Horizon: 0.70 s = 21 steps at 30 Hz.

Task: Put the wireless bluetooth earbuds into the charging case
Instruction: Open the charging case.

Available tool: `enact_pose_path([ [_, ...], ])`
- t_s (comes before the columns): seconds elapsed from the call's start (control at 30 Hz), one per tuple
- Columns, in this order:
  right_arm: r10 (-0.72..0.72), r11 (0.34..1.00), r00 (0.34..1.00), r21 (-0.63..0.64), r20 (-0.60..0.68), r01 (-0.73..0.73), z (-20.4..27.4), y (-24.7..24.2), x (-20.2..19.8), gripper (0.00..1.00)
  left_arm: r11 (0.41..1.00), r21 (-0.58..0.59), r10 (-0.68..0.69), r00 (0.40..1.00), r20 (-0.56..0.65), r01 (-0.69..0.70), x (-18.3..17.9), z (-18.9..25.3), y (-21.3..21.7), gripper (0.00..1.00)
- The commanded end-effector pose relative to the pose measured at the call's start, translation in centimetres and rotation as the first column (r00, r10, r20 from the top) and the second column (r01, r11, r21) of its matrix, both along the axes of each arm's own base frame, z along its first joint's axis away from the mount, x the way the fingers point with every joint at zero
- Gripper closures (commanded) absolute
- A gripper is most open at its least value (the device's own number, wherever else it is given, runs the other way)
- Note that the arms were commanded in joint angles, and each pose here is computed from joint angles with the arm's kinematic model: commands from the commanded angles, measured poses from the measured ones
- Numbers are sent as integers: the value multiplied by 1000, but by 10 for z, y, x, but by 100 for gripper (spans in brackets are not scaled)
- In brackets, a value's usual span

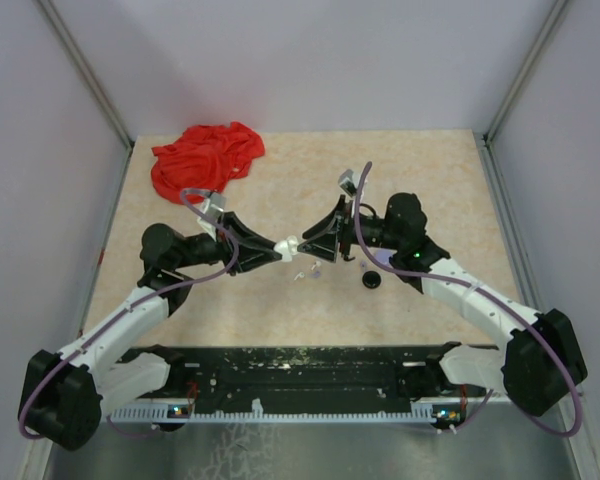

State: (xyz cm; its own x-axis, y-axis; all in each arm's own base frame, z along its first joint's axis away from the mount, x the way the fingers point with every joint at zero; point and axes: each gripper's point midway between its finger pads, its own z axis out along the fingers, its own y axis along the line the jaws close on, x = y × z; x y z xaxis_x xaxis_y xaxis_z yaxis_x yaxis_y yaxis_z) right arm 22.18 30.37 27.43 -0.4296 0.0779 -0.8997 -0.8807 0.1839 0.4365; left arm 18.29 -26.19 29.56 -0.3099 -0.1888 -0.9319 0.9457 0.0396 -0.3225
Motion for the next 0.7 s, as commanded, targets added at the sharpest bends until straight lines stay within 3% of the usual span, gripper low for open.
enact_pose_path([
  [0.0,-5,998,995,56,104,-1,34,-1,2,50,1000,-10,14,1000,21,-14,-1,4,0,99],
  [0.4,39,995,991,82,126,-50,42,6,-8,44,999,-12,45,999,-6,-45,8,4,-2,99],
  [0.67,60,993,991,89,121,-71,38,13,-8,52,999,-29,17,1000,2,-17,2,7,-2,99],
])
